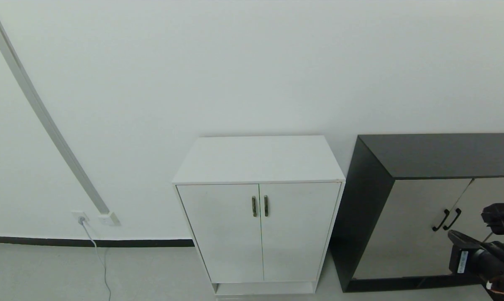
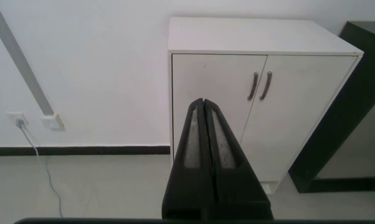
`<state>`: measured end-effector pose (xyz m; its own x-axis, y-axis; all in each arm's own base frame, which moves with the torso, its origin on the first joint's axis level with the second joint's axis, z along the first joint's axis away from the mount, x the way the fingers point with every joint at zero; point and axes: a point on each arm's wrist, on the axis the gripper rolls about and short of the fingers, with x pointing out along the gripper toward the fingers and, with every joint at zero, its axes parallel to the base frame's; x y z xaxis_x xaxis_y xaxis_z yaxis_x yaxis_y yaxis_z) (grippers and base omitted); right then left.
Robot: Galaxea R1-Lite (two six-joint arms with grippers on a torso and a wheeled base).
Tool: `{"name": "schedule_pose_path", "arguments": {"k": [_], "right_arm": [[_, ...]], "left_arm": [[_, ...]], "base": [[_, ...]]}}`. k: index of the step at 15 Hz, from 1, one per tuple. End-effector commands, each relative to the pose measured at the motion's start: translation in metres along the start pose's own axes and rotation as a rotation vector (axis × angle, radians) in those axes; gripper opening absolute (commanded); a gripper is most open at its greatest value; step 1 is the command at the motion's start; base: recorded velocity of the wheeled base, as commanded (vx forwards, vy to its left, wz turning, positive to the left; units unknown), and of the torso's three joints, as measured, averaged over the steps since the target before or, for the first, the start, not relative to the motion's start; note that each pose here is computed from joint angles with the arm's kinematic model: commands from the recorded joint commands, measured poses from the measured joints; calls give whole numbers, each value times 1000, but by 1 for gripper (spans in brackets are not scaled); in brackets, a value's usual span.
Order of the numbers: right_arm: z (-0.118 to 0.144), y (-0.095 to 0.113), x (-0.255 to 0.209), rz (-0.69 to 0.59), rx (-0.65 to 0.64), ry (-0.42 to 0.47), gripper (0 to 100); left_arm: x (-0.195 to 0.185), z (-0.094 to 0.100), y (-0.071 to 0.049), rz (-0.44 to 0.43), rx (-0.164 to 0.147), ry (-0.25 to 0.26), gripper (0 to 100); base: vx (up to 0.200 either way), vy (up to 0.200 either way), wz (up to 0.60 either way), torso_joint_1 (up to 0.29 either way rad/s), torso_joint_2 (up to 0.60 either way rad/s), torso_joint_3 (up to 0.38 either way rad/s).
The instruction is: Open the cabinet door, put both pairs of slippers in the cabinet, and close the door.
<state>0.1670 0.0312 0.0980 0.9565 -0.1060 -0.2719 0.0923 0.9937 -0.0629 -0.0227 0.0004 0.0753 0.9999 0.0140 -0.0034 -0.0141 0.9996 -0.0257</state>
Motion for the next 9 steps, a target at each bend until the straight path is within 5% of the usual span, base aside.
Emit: {"name": "schedule_pose_path", "arguments": {"k": [1, 9], "right_arm": [[7, -6, -19, 8, 13, -38, 0], [-6, -20, -66, 102, -22, 56, 0]], "left_arm": [[0, 0, 0, 1, 0, 0, 0], [0, 0, 0, 1, 0, 0, 0]], "base": [[0, 0, 0, 0, 0, 0], [0, 0, 0, 0, 0, 0]]}}
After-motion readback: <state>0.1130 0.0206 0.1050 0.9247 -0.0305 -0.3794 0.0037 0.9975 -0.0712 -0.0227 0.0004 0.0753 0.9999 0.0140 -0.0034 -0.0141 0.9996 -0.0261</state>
